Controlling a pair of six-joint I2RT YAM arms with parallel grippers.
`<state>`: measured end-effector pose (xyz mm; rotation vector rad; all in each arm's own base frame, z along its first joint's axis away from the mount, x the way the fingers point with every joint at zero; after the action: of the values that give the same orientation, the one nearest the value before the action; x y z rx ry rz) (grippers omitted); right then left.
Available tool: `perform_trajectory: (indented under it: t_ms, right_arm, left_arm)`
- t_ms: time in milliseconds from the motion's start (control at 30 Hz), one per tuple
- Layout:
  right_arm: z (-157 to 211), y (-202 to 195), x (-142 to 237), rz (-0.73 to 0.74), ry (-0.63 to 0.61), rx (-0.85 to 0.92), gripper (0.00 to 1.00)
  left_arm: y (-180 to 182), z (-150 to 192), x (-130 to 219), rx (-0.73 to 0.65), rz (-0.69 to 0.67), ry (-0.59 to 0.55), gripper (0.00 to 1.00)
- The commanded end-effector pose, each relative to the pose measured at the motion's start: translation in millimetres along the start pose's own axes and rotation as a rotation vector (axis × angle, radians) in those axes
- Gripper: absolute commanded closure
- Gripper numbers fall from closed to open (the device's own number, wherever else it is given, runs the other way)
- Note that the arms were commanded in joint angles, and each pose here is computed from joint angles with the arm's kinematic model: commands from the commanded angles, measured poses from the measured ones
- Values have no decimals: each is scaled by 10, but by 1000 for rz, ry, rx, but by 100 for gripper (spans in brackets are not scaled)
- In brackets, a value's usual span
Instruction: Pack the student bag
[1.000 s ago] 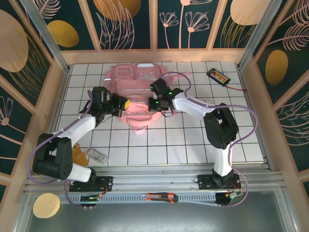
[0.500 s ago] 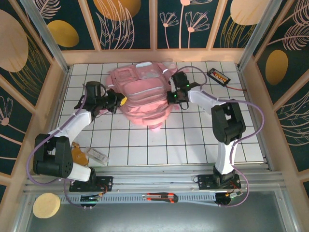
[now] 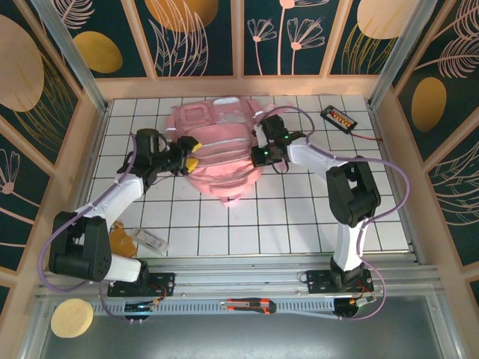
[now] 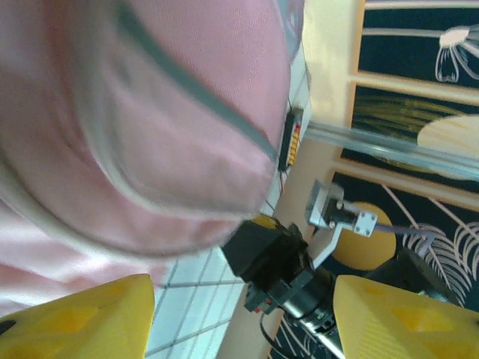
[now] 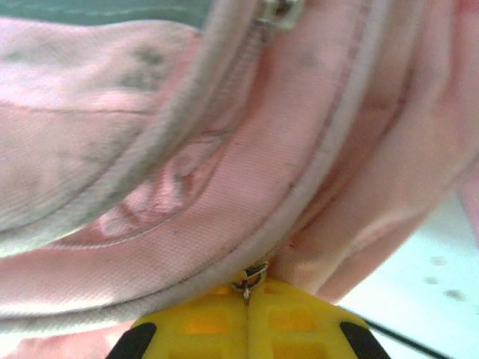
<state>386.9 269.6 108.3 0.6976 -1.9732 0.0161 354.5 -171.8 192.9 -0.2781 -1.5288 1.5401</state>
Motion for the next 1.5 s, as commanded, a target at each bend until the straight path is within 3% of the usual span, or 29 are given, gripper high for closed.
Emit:
perform_trajectory:
  t_ms: [0, 100, 467, 600, 667, 700, 1000, 1233, 1467]
  right_arm:
    - [-56, 524, 212, -138, -37, 4, 100]
    - [-47, 797, 219, -195, -31, 13, 100]
    - [68, 1328, 229, -267, -8, 85, 100]
    - [113, 1348, 206, -262, 4, 99, 100]
    - [115, 1322, 212, -245, 8, 108, 100]
    - [128, 1284, 205, -223, 17, 114, 100]
    - [298, 363, 240, 62, 111, 36, 100]
    - [43, -281, 259, 182, 72, 3, 100]
    - [-278, -856, -9, 243, 64, -36, 100]
  left_arm:
    - [-25, 324, -136, 90, 68, 51, 35]
    - [157, 446, -270, 148, 62, 58, 36]
    - [407, 225, -384, 215, 27, -66, 48]
    - [520, 172, -441, 212, 2, -85, 74]
    - [605, 149, -443, 213, -9, -97, 93]
    - [662, 139, -441, 209, -22, -99, 100]
    - [812, -94, -91, 142, -80, -168, 100]
    - [747, -87, -18, 56, -112, -135, 100]
    - [708, -26, 15, -13, -146, -87, 100]
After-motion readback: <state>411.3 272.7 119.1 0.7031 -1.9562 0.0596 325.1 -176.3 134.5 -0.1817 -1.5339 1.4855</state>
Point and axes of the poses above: each hand's point on the last joint's axis, 136 mm out from that joint toward the fingers, its own x axis back along the fingers, its own y axis along the line the jaws close on, z = x × y, the point moved 2 cm from there along x, back along the fingers, and after that the axes turned 4 degrees about x, right-handed, at the moved point
